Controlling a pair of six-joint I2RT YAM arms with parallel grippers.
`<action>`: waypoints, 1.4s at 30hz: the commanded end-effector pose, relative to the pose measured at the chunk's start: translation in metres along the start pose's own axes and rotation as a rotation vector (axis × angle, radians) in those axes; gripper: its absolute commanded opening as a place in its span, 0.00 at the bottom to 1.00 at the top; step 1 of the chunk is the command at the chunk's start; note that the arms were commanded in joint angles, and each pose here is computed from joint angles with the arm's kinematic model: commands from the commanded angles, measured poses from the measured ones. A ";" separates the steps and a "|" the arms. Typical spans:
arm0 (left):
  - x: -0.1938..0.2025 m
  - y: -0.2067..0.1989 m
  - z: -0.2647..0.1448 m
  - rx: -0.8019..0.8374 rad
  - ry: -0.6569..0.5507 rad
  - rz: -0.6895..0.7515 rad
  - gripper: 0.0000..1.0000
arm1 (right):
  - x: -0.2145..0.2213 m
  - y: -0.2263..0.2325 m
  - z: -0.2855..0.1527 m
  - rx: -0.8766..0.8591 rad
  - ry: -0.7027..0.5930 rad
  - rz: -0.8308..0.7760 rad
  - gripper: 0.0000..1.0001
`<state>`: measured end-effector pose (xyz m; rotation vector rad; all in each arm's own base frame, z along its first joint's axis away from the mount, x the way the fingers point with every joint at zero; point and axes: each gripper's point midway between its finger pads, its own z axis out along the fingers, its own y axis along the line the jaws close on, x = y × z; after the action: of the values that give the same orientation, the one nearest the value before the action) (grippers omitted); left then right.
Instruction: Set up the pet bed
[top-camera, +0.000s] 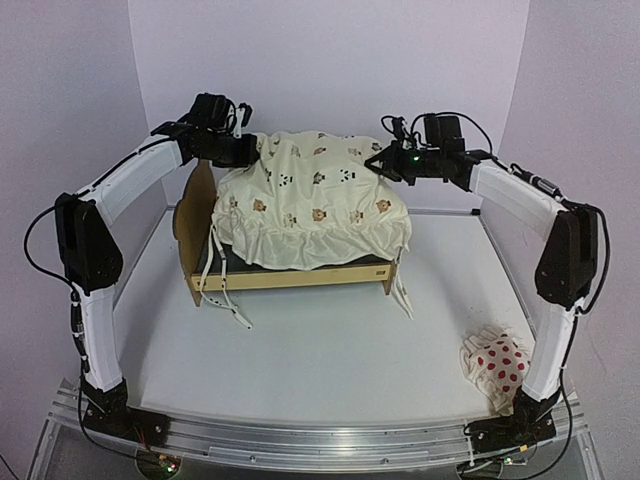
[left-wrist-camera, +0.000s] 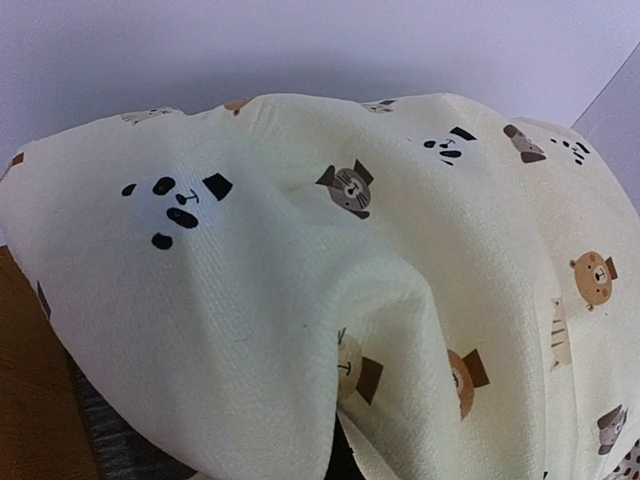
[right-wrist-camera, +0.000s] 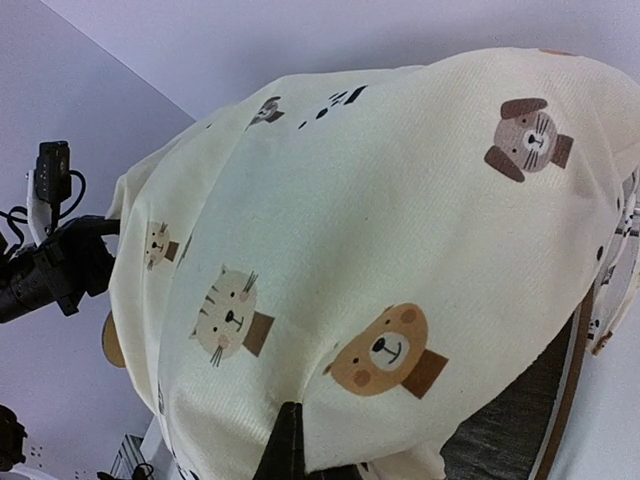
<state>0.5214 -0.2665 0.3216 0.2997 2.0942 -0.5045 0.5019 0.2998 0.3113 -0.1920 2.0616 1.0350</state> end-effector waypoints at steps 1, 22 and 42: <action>-0.017 0.015 -0.009 -0.061 -0.069 0.022 0.00 | 0.004 0.005 0.023 -0.065 0.003 -0.045 0.00; 0.040 0.069 -0.004 -0.262 0.122 -0.117 0.13 | 0.054 -0.045 0.097 0.006 0.124 0.024 0.03; 0.007 0.022 -0.094 -0.275 0.049 -0.079 1.00 | 0.063 -0.073 -0.015 0.436 0.144 -0.095 0.98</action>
<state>0.4941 -0.2242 0.3094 0.1134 2.2669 -0.3141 0.5040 0.2904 0.2266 -0.1638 2.2933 0.7084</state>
